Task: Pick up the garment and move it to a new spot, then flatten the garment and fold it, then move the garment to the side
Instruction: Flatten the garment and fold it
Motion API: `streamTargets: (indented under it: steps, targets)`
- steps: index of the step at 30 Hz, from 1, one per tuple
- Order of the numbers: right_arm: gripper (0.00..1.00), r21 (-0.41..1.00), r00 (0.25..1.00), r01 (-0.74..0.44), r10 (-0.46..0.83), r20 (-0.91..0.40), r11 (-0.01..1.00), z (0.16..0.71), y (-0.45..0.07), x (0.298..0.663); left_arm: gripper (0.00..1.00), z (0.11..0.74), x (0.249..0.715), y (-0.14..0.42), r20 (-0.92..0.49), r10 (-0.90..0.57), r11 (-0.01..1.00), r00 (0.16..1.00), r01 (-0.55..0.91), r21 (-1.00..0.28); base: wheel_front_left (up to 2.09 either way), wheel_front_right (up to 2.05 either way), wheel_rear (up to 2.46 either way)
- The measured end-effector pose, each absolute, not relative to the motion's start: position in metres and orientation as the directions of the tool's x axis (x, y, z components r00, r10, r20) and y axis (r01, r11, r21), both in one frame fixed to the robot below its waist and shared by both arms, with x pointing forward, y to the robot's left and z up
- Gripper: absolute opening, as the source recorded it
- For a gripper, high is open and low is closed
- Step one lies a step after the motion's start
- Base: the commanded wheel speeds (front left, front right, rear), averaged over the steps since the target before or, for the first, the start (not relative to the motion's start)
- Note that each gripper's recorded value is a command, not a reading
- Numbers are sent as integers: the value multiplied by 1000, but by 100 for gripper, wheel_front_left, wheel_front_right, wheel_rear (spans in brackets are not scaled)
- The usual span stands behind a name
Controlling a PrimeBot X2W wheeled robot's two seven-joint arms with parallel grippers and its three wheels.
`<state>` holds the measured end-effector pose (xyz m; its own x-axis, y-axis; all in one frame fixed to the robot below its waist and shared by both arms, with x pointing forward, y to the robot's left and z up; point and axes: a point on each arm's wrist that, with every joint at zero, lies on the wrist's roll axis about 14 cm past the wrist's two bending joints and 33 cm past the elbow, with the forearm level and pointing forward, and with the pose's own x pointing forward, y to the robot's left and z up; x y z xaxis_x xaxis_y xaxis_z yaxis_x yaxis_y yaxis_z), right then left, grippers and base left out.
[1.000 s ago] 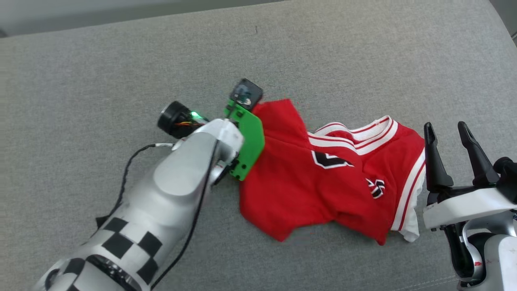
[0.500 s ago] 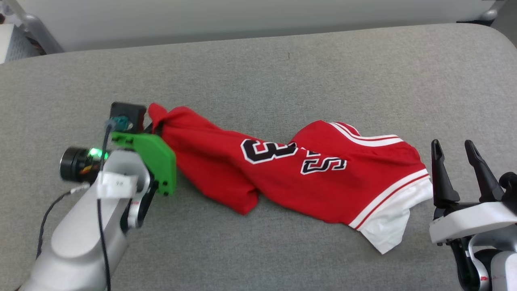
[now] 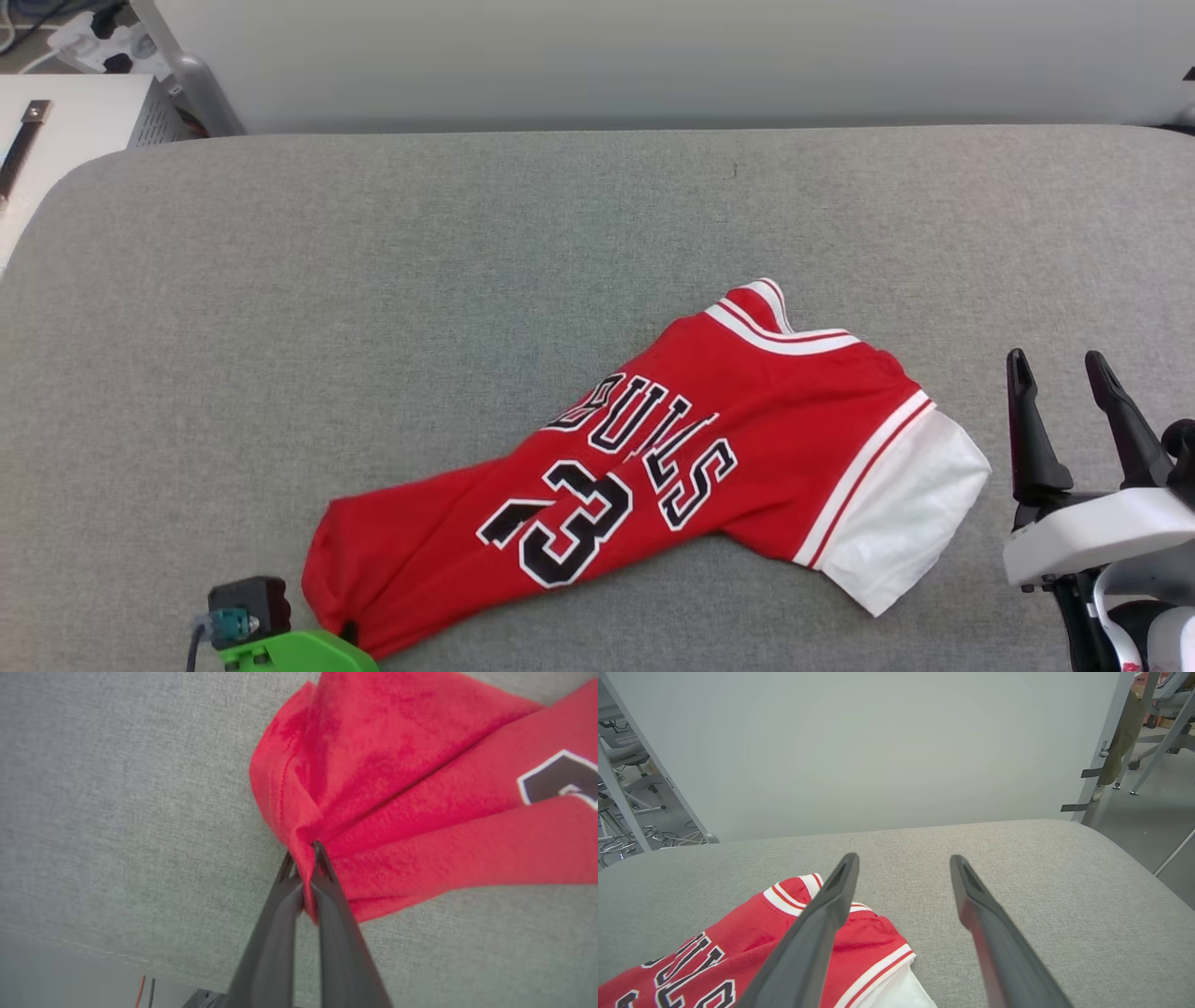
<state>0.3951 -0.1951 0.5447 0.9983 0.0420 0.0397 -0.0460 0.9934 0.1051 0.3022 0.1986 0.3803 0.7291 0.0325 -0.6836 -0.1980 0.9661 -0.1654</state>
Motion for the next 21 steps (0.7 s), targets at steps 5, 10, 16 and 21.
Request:
streamTargets:
  steps: [5, 10, 16, 21]
  targets:
    - [100, 99, 998, -60, 56, 43, 993, 550, -191, 392, 3, 372, 290, 191, -691, 10, 949, 723, -225, -221, 0, 0, 0]
    - [100, 90, 998, -62, 59, 38, 994, 552, -190, 385, 100, 380, 295, 188, -642, 3, 949, 767, -204, -240, 0, 0, 0]
    - [100, 83, 997, -66, 63, 43, 994, 558, -189, 375, 100, 416, 316, 196, -499, 36, 965, 866, -160, -209, 0, 0, 0]
    - [100, 75, 996, -74, 69, 61, 994, 565, -186, 369, 100, 454, 334, 197, -368, 32, 978, 929, -105, -181, 0, 0, 0]
